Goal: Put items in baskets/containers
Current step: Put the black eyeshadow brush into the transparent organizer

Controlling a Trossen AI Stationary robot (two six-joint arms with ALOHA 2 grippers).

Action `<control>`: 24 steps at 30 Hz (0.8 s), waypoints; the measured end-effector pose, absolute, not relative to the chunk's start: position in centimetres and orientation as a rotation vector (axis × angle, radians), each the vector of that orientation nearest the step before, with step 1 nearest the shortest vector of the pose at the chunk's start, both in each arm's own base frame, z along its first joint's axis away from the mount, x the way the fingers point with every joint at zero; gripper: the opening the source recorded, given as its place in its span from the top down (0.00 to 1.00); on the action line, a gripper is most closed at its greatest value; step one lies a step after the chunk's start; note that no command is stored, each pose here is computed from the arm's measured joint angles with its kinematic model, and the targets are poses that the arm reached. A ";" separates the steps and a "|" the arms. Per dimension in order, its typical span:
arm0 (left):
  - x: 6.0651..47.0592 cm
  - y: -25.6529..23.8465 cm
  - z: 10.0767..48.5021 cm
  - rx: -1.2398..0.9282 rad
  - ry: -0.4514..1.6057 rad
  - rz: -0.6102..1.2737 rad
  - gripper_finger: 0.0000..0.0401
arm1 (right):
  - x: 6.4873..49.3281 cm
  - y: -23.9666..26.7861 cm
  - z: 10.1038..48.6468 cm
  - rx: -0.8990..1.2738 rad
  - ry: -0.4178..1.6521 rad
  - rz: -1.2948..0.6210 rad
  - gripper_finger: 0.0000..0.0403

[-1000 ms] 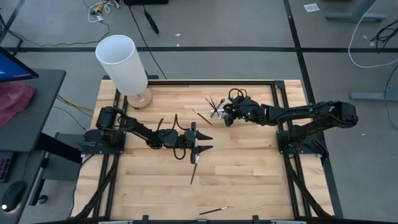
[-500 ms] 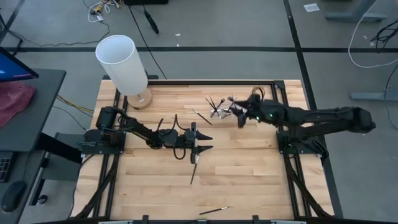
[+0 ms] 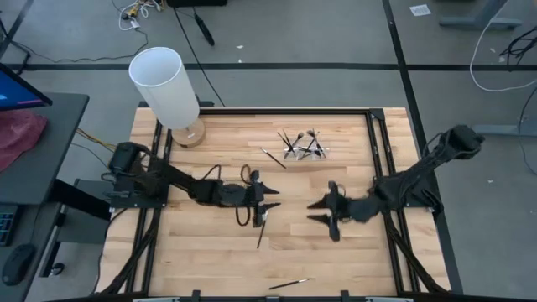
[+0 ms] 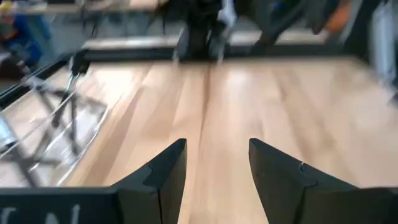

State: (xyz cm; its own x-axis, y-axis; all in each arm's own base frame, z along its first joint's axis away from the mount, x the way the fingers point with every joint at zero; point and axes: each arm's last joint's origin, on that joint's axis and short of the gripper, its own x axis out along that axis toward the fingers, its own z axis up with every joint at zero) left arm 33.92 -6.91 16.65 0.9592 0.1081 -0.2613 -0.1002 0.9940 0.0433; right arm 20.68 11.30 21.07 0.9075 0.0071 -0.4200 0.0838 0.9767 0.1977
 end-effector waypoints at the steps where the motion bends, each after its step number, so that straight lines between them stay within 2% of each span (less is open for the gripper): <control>1: 33.8 -7.4 17.3 0.050 0.317 0.120 0.56 | 20.8 11.9 20.5 0.207 0.439 -0.036 0.65; 6: 33.2 -9.7 19.0 -0.001 0.564 0.163 0.56 | 21.6 14.0 18.2 0.180 0.461 -0.015 0.68; 10: 32.6 -11.3 18.0 -0.128 0.662 0.193 0.56 | 22.2 14.5 17.1 0.133 0.461 -0.013 0.70; 17: 32.6 -12.5 14.2 -0.175 0.677 0.345 0.56 | 22.4 14.5 16.8 0.068 0.450 -0.026 0.72; 24: 33.6 -12.1 11.3 -0.161 0.682 0.391 0.56 | 22.4 14.5 16.8 0.062 0.449 -0.023 0.73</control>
